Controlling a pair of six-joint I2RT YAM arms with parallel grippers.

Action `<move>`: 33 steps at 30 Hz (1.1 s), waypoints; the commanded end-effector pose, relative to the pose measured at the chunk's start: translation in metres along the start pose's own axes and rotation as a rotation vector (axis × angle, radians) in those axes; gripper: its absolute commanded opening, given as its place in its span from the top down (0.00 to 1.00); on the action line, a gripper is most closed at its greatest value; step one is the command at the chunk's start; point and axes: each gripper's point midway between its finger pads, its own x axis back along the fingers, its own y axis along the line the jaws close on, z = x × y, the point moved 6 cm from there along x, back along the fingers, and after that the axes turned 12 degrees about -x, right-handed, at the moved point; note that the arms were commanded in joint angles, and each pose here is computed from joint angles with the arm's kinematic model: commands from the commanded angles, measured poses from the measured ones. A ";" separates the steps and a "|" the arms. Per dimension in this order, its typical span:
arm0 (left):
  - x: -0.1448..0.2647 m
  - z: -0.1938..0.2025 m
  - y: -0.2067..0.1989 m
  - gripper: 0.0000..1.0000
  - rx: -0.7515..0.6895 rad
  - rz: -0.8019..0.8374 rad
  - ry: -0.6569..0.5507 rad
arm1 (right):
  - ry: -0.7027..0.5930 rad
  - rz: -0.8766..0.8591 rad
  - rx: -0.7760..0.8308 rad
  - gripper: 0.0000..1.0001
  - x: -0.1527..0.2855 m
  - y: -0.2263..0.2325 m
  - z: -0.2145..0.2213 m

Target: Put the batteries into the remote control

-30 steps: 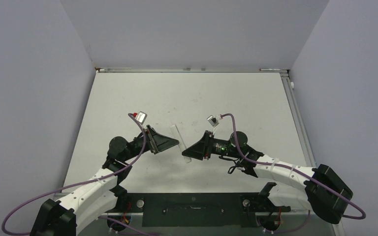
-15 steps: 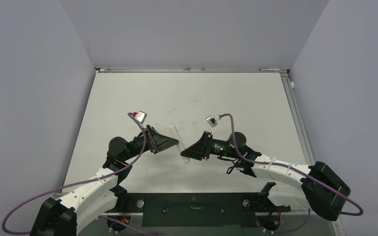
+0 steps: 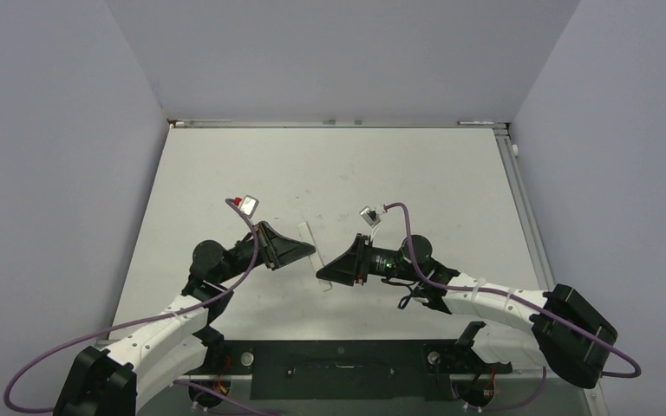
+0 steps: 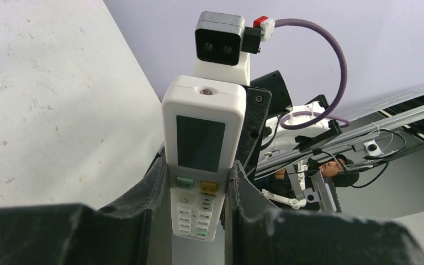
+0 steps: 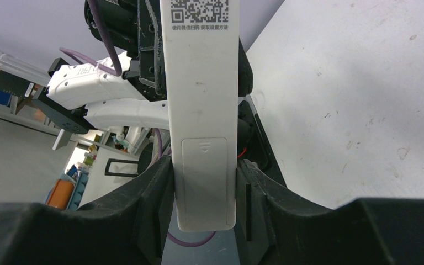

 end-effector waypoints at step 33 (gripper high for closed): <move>-0.015 -0.014 0.017 1.00 -0.184 -0.522 0.218 | -0.158 0.543 0.380 0.38 0.073 0.006 -0.033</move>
